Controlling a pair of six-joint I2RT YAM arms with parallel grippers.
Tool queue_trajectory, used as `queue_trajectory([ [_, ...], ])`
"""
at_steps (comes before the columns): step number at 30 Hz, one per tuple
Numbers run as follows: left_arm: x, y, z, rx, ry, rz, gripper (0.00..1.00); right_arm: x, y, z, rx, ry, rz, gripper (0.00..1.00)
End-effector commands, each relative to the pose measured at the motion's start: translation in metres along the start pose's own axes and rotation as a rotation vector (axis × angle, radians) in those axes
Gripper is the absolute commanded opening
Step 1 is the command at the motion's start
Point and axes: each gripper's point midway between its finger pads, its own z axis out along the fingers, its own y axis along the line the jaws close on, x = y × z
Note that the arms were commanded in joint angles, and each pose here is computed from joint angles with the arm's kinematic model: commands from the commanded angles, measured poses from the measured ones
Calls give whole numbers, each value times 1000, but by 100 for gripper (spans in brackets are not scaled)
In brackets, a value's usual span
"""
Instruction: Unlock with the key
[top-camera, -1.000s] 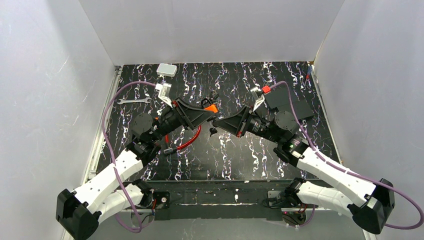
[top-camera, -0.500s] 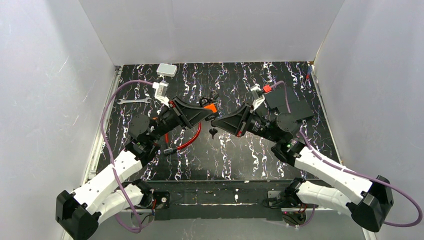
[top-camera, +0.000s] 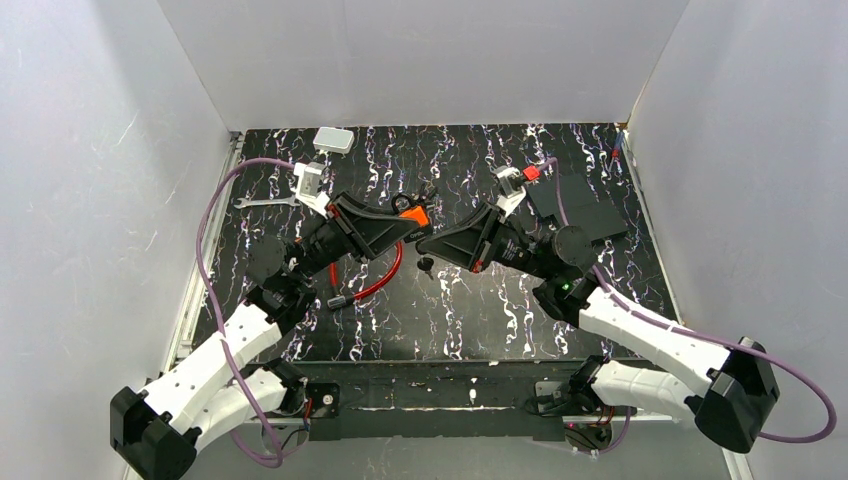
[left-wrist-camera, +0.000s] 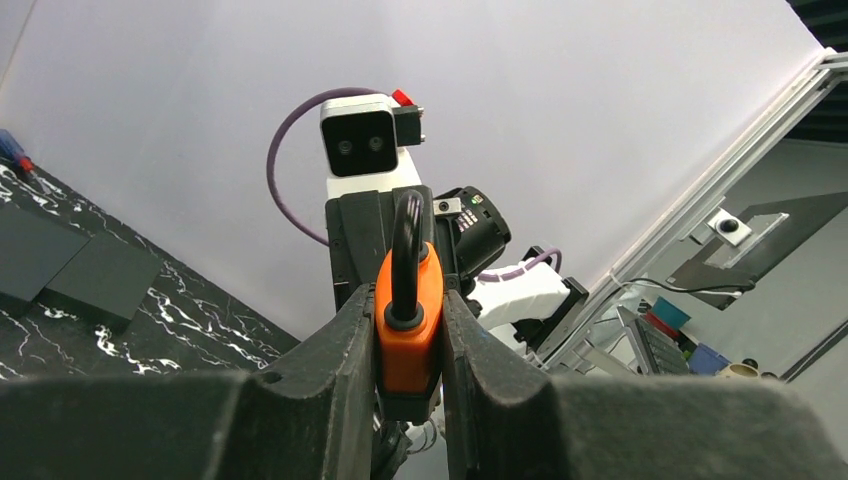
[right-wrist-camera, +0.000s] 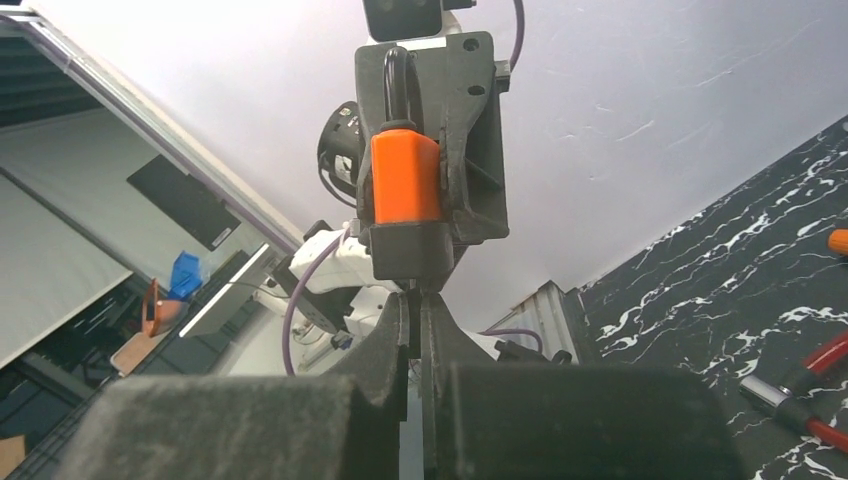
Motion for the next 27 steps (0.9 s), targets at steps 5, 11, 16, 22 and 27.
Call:
queue_trajectory([
  [5, 18, -55, -14, 224, 131, 73, 0, -42, 40, 14, -127, -136, -6, 1],
  [11, 20, -58, -17, 240, 131, 76, 0, -42, 39, 18, -137, -126, 14, 1],
  [16, 21, -59, -19, 249, 128, 73, 0, -41, 38, 19, -145, -125, 31, 1],
  [22, 21, -61, -21, 257, 123, 77, 0, -40, 37, 20, -151, -123, 47, 1],
  [27, 22, -60, -21, 257, 123, 75, 0, -38, 32, 20, -134, -119, 48, 1],
])
